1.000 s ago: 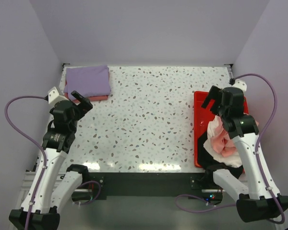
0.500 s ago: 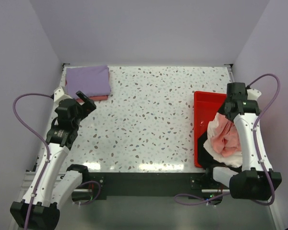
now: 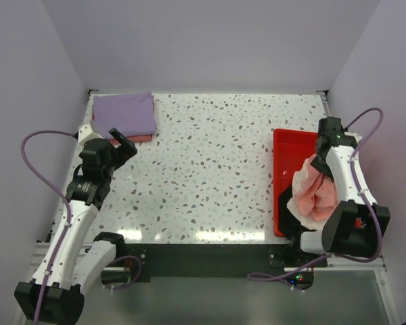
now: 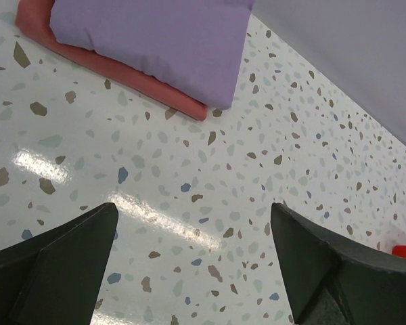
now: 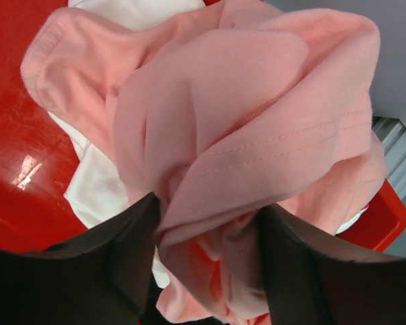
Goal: Fold and stack the t-shirts
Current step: Grab the tshirt from the pile, then move the tshirt to the center of the board
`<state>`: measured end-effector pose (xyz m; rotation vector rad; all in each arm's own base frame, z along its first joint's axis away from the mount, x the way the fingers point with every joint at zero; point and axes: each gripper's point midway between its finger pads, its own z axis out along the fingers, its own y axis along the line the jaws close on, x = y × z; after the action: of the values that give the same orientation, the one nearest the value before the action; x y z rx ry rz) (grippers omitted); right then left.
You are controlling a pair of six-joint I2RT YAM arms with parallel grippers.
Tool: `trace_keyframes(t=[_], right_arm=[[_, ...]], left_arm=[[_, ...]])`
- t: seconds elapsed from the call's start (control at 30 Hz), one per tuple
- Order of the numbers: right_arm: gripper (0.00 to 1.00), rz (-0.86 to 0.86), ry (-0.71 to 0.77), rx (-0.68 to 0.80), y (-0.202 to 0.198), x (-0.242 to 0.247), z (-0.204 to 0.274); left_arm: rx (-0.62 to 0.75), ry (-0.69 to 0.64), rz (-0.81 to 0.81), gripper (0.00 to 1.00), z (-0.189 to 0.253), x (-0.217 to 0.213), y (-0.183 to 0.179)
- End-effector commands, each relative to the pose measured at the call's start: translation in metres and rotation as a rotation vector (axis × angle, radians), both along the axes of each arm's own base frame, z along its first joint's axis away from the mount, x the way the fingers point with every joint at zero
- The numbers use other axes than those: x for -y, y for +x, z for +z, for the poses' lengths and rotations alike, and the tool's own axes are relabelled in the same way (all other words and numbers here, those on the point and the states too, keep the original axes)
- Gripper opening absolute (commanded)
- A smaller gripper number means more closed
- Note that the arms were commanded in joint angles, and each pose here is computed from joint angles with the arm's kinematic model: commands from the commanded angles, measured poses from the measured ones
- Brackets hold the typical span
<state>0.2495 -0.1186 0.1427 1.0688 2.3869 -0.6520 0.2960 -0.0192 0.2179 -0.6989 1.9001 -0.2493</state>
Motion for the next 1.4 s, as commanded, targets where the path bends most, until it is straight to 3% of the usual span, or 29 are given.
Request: trace_keyframes(t=[0.0,0.13,0.47,0.7,0.97,1.2,1.37], right_arm=[[0.56,-0.051,-0.034,0.066,0.008,0.008,0.004],[0.50,-0.049,-0.061,0.099,0.005,0.011,0.019],[0.22,-0.044,-0.132,0.156,-0.007,0.018,0.057],[0.16,-0.010,-0.158,0.220,-0.007,0.019,0.098],[0.11,0.033,-0.228,0.463,0.002,0.021,0.209],[0.06,0.219,-0.220,0.708,0.023,0.000,0.293],[0.04,0.561,-0.024,0.777,0.072,-0.056,0.310]], left_arm=[[0.052,-0.001,-0.021,1.00,0.010,0.003,0.004],[0.052,-0.001,-0.021,1.00,0.009,0.003,0.005],[0.052,0.003,-0.018,1.00,0.010,0.002,0.005],[0.055,0.007,-0.008,1.00,0.013,0.000,0.003],[0.061,0.006,0.004,1.00,0.015,-0.002,0.002],[0.057,0.006,0.004,1.00,0.016,-0.002,0.003],[0.054,-0.002,-0.014,1.00,0.018,0.002,0.002]])
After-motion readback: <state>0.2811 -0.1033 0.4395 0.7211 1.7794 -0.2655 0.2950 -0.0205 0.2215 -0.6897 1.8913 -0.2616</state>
